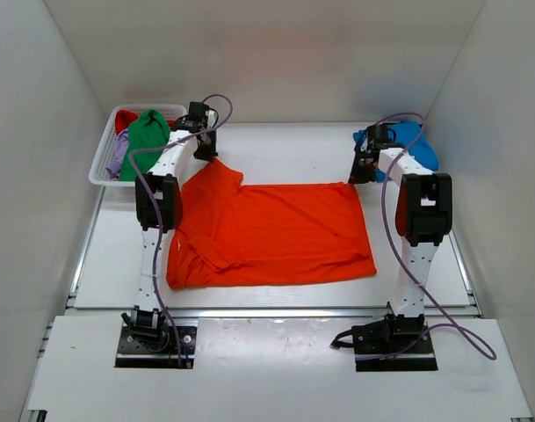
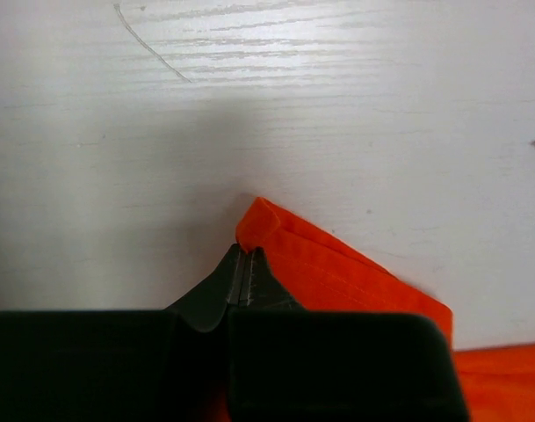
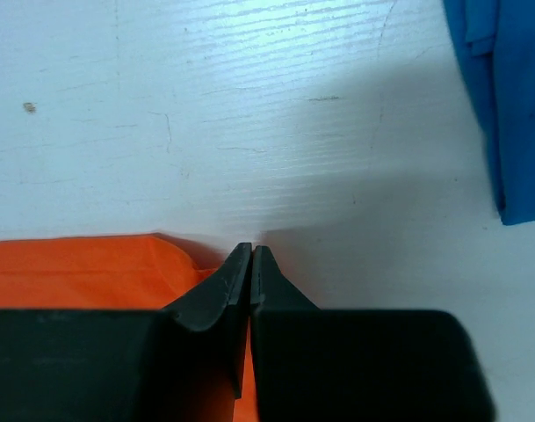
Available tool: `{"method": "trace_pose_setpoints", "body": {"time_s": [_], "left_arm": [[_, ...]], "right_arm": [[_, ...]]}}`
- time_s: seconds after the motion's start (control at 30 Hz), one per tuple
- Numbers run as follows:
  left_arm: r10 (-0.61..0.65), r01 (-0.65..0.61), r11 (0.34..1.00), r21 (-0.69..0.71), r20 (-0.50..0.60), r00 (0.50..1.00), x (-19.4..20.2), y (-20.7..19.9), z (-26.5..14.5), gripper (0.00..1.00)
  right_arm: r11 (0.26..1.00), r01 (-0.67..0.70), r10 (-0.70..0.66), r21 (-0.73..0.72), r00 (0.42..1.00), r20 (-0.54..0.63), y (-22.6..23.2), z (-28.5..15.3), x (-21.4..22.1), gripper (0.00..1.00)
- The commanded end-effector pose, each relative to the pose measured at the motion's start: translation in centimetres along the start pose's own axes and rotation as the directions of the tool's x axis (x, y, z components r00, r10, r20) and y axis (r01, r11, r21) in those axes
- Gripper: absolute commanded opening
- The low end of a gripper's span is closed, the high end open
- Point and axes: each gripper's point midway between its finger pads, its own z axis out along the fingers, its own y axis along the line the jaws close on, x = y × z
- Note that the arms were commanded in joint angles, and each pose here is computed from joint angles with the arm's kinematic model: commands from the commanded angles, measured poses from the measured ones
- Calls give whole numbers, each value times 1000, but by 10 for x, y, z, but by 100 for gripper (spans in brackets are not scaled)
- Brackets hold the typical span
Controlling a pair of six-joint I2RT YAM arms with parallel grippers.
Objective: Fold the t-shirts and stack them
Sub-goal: Grap the side of the flattened tshirt furthest away from the robot with both arms
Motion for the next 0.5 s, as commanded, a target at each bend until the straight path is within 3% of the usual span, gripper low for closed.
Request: {"method": "trace_pose_setpoints", "body": {"time_s": [0.0,0.2,0.47], "left_arm": [[3,-12,999,53,156,988,-57,-13,-87,0],[-4,-6,998,56,175,984,-24,-8,-143,0],[19,-31,997,77,148,989,44,-8,-186,0]], "right_arm": [[999,26,-22,-34,993,113,10,-34,-39,0],[994,71,-57,-84,986,156,20,-66,-42,0],[980,98,-66,-175,981,180,12,-105,5,0]]}}
